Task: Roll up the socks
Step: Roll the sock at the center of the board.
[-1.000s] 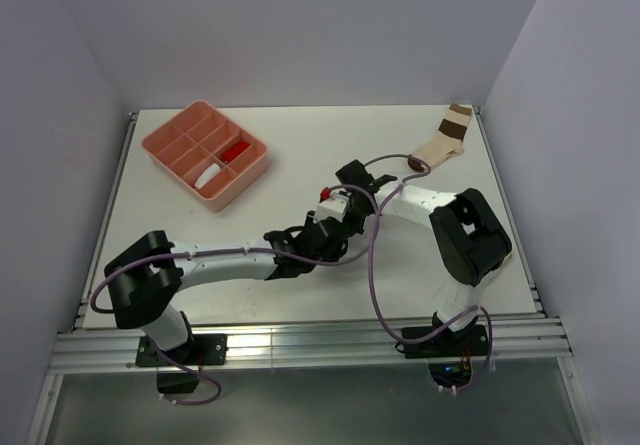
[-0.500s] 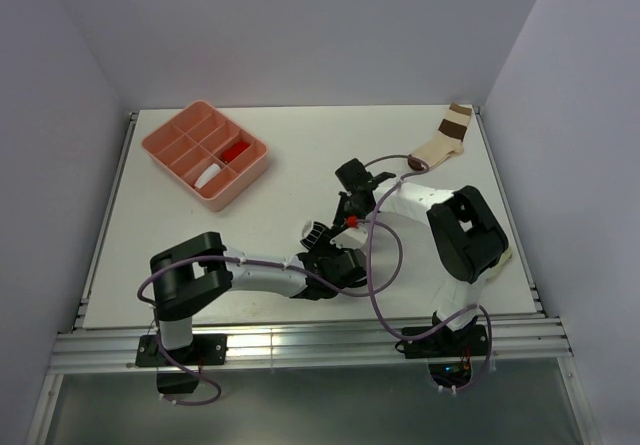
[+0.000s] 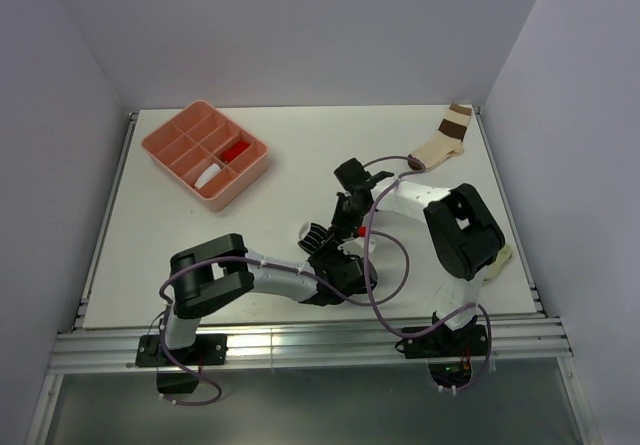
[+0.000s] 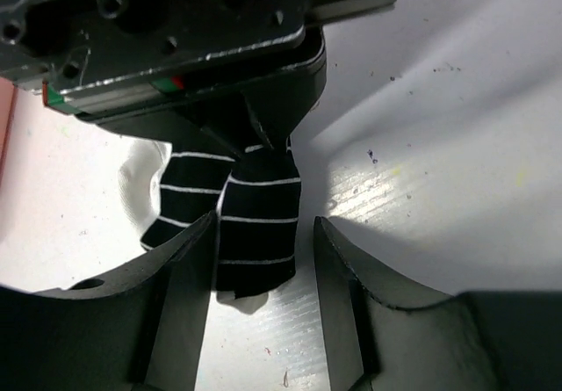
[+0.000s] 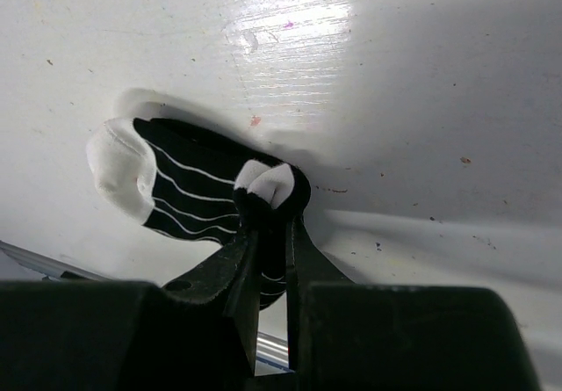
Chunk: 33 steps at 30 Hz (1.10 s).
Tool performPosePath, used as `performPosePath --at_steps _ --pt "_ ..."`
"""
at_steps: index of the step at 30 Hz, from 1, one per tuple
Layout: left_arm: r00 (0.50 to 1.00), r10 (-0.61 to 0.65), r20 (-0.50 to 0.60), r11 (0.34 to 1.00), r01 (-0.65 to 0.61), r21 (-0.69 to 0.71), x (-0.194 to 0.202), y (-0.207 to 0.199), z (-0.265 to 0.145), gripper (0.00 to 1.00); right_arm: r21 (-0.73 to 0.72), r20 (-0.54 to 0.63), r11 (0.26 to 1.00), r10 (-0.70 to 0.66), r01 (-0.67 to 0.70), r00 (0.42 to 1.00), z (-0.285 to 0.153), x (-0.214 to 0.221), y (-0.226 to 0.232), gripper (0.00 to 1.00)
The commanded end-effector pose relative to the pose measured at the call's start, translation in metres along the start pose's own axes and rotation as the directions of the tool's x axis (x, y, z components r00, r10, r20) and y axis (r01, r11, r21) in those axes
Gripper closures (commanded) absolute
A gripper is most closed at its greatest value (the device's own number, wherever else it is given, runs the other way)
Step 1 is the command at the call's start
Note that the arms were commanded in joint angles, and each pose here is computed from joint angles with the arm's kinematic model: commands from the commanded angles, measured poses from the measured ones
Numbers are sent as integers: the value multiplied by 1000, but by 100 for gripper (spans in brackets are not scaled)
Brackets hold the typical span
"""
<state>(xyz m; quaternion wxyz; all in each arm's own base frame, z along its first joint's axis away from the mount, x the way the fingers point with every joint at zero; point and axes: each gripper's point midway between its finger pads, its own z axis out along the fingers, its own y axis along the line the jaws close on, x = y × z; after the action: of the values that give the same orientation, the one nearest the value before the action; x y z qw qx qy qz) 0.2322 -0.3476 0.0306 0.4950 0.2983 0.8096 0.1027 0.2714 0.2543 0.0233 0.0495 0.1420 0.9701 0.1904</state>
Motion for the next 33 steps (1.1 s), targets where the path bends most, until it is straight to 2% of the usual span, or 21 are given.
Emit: performPosePath --at_steps 1,4,7,14,17,20,23,24,33 --pt "1000 7 7 1000 -7 -14 -4 -6 3 48 50 -20 999 7 -6 1000 8 2 -9 100" --pt "999 33 -23 999 -34 -29 9 -8 7 49 50 -23 999 12 -11 1000 9 2 -10 100" --pt "997 56 -50 997 -59 -49 19 -7 11 55 45 -26 999 12 -10 1000 10 2 -9 100" --pt "992 36 -125 997 -43 -60 38 -2 15 87 4 -30 1000 21 -21 999 10 2 -6 100" --pt "991 -1 -133 1000 -2 -27 35 -1 11 97 -71 -24 997 21 -23 1000 7 -2 3 100" --pt "989 -61 -138 996 68 49 27 -4 3 99 -169 -4 985 15 -15 1000 2 -6 17 100" --pt "981 -125 -147 981 144 128 17 -5 -4 99 -253 42 968 15 -4 999 -7 -15 32 83" --pt "978 -143 -153 978 164 132 15 -2 -3 99 -268 53 963 22 -7 998 -9 -18 34 74" --pt "947 -247 -206 931 291 222 13 7 -6 99 -431 202 902 94 2 975 -47 -57 56 34"
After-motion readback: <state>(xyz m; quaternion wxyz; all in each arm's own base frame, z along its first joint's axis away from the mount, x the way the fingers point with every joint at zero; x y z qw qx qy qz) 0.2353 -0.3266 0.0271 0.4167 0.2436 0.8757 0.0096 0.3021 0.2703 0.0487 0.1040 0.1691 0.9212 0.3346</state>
